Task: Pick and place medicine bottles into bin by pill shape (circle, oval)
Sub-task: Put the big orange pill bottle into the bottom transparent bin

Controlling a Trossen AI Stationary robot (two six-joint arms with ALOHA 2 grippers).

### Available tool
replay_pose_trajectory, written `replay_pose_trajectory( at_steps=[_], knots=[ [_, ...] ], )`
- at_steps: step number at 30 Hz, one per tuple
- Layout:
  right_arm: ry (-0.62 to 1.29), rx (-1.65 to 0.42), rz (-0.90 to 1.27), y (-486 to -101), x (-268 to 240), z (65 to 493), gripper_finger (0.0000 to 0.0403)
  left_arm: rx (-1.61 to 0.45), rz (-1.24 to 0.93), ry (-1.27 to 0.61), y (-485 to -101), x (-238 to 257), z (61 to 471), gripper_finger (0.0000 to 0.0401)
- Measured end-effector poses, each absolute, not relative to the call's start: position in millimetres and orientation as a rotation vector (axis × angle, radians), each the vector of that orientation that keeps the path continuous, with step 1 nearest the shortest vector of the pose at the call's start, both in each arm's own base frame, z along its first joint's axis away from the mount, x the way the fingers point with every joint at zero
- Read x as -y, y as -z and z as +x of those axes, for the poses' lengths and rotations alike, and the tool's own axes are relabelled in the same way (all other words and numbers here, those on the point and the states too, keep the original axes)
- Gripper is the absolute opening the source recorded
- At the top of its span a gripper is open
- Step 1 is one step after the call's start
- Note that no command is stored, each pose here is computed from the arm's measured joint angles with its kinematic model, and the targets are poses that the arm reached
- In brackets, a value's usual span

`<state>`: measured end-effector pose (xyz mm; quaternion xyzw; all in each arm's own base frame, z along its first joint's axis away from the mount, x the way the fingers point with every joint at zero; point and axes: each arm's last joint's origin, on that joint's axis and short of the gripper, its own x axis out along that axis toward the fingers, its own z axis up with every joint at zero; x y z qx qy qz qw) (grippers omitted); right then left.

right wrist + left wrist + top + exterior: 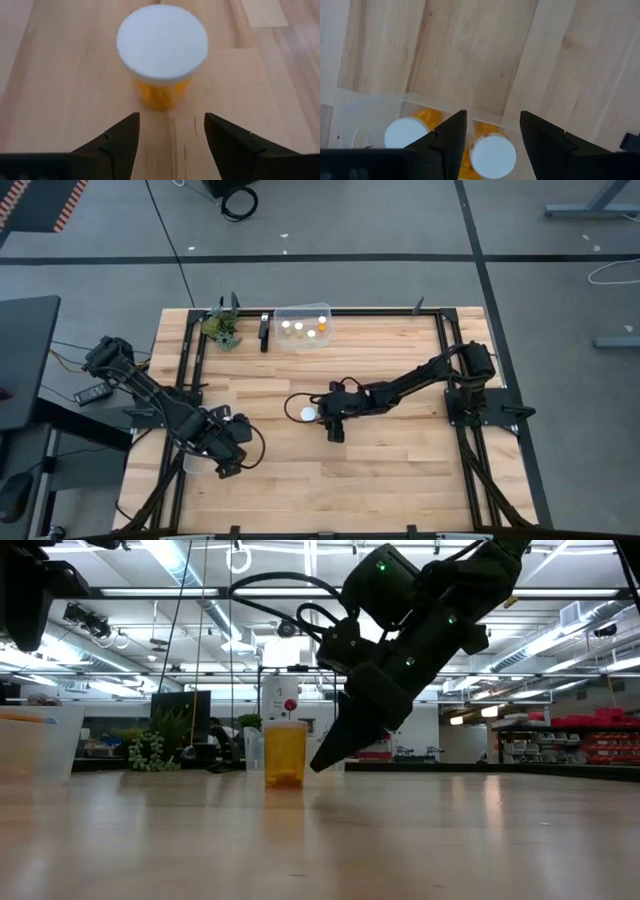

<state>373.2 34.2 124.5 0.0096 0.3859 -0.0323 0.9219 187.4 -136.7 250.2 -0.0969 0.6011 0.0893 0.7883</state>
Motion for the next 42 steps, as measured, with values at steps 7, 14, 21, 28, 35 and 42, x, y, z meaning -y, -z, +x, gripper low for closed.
replay_pose_trajectory(
  at_steps=[7, 14, 21, 28, 35, 42],
  knots=[
    [0.051, -0.763, 0.016, -126.6, -39.3, 374.7, 0.0221, -1.296, -0.203, -0.187, -250.2, 136.7, 187.4, 0.0190],
    [0.011, -0.725, 0.022, -129.5, -41.7, 377.3, 0.0168, -1.295, -0.204, -0.187, -250.2, 136.6, 187.5, 0.0193],
    [-0.025, -0.702, 0.034, -131.3, -44.4, 378.7, 0.0107, -1.293, -0.206, -0.186, -250.2, 136.8, 187.8, 0.0188],
    [-0.069, -0.644, 0.028, -135.8, -46.4, 382.1, 0.0055, -1.227, -0.216, -0.137, -252.2, 137.8, 196.5, 0.0193],
    [-0.072, -0.701, 0.021, -133.8, -46.1, 378.0, 0.0041, -1.110, -0.199, -0.131, -255.7, 133.1, 210.4, 0.0192],
    [-0.080, -0.768, -0.013, -136.7, -45.3, 370.9, 0.0041, -1.085, -0.238, -0.173, -256.5, 120.7, 220.1, 0.0199]
  ],
)
